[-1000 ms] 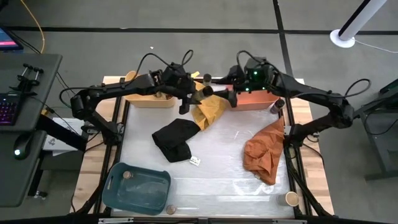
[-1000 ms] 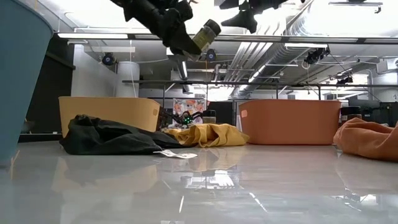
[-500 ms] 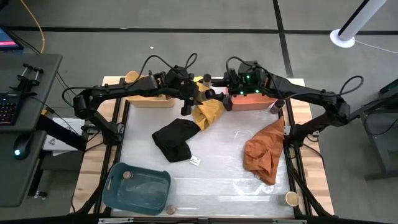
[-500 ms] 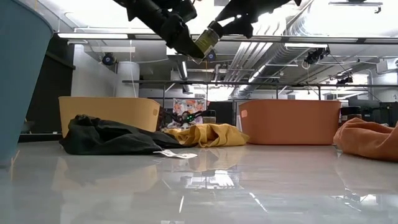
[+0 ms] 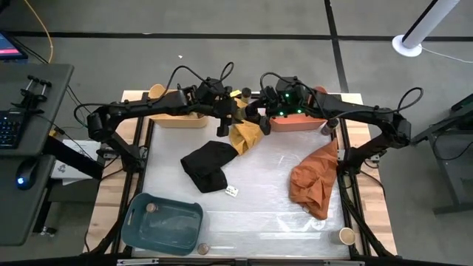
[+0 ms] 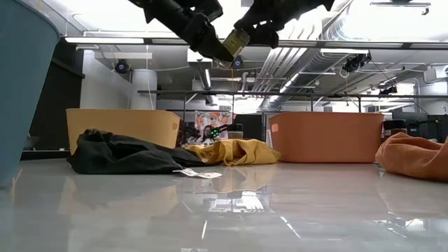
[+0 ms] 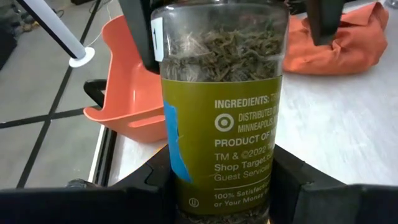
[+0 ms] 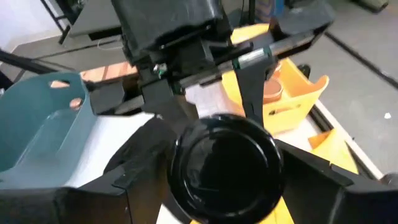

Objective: Sort spices by type
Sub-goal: Put the bottom black seasoning bottle into the orange bin

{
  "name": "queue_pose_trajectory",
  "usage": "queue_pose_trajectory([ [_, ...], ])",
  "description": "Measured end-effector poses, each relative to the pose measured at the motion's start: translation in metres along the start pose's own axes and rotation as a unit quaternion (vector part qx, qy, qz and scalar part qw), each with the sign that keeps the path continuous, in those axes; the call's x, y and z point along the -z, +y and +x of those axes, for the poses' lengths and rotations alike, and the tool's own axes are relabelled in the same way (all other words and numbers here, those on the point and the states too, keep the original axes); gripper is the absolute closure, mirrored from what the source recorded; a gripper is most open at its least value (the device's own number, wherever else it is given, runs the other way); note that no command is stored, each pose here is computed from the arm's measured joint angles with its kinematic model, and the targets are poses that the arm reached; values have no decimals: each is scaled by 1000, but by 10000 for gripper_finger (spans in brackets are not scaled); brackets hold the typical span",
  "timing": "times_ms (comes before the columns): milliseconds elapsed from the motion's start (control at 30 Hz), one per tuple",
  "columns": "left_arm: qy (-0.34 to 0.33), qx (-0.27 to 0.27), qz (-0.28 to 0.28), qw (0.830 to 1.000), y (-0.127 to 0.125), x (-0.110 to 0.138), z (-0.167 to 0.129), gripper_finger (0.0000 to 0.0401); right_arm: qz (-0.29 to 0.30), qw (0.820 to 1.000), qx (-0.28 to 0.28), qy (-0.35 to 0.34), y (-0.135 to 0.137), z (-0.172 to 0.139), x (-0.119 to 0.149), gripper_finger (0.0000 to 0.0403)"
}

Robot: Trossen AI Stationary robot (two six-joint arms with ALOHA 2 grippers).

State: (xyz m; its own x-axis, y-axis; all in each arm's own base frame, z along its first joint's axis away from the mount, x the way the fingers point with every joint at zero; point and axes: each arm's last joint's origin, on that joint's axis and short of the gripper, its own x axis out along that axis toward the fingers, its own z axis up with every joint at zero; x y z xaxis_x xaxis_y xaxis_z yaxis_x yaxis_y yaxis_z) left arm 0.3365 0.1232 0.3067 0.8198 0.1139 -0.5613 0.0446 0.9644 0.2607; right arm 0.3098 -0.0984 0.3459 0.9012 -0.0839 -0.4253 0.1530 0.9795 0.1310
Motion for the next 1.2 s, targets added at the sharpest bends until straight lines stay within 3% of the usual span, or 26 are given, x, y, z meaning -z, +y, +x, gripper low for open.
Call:
queue_pose_trajectory([
  [200, 1, -1, 1, 1000, 0, 0, 0, 256, -2, 1000, 5, -8, 0, 0, -2, 143],
  [367, -4, 8, 4, 1000, -1, 0, 0, 250, -1, 1000, 14, -6, -1, 0, -1, 193],
  [600, -1, 2, -24, 1000, 0, 0, -1, 204, 7, 1000, 26, -5, -12, -4, -1, 200],
  [700, 27, -27, -30, 999, 5, 4, -9, 182, 8, 999, 39, 7, -20, -12, 0, 200],
  [900, 130, -95, -41, 986, 21, 23, -36, 158, 9, 990, 120, 74, -44, -43, 10, 201],
  [1033, 107, -95, -138, 980, 38, 32, -51, 157, 39, 966, 207, 151, -68, -65, 26, 201],
  [1200, -26, -64, -245, 967, 48, 43, -49, 156, 132, 897, 329, 264, -104, -87, 54, 201],
])
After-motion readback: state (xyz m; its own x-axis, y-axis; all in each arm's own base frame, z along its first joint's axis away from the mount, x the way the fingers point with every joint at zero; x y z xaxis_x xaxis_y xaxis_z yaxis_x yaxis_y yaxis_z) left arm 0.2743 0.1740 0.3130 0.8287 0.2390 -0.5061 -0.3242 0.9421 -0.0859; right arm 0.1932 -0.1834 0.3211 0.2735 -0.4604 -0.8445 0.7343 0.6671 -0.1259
